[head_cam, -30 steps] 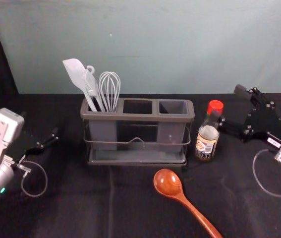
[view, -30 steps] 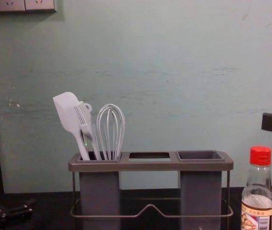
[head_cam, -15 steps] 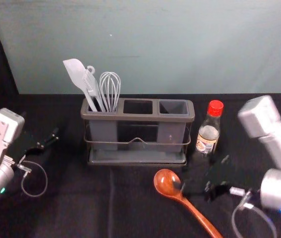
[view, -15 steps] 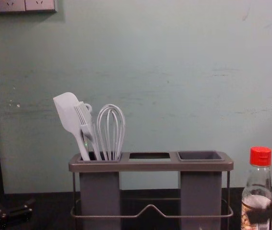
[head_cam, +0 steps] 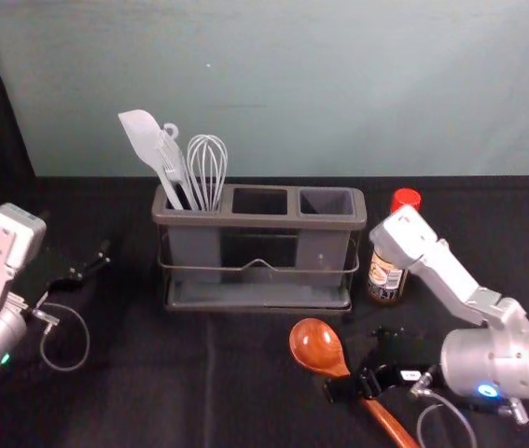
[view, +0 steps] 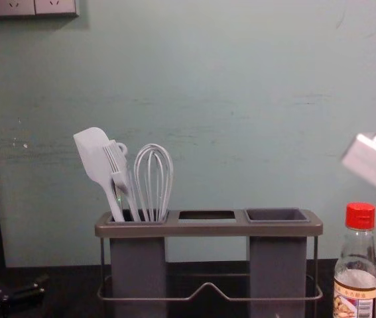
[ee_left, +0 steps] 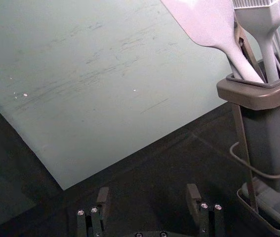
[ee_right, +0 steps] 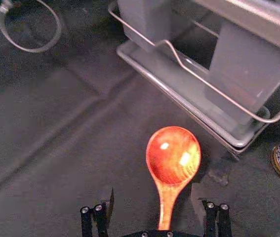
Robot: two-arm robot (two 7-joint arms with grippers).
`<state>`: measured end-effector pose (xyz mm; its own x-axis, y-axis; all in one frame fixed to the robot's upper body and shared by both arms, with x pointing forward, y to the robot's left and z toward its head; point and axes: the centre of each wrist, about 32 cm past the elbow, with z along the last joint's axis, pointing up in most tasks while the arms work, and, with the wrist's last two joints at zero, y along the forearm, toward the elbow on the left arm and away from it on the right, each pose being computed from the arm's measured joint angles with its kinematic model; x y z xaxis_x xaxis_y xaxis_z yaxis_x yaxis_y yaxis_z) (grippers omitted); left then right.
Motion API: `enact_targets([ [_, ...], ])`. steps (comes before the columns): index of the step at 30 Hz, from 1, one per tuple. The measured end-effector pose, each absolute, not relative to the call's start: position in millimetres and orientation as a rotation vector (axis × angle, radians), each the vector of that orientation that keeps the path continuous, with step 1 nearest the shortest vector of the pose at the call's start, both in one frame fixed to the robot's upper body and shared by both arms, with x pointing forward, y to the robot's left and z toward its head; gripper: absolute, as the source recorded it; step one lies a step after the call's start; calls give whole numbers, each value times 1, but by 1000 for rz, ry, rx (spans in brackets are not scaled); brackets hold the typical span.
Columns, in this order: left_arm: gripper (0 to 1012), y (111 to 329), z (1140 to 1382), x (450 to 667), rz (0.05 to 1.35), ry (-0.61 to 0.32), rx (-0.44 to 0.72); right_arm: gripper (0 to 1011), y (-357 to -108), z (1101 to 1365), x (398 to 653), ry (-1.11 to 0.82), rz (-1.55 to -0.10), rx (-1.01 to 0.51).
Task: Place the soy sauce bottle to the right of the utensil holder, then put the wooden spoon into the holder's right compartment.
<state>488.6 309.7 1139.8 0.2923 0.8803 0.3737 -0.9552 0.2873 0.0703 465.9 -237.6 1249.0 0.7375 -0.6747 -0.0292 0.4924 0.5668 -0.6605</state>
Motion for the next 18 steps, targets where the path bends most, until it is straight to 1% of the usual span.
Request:
enact_targets([
  [9, 1011, 310, 1140, 489, 1248, -285, 304, 1003, -222, 1242, 487, 280, -703, -747],
  [18, 1011, 310, 1140, 489, 1248, -285, 304, 1003, -214, 1240, 499, 252, -698, -765],
])
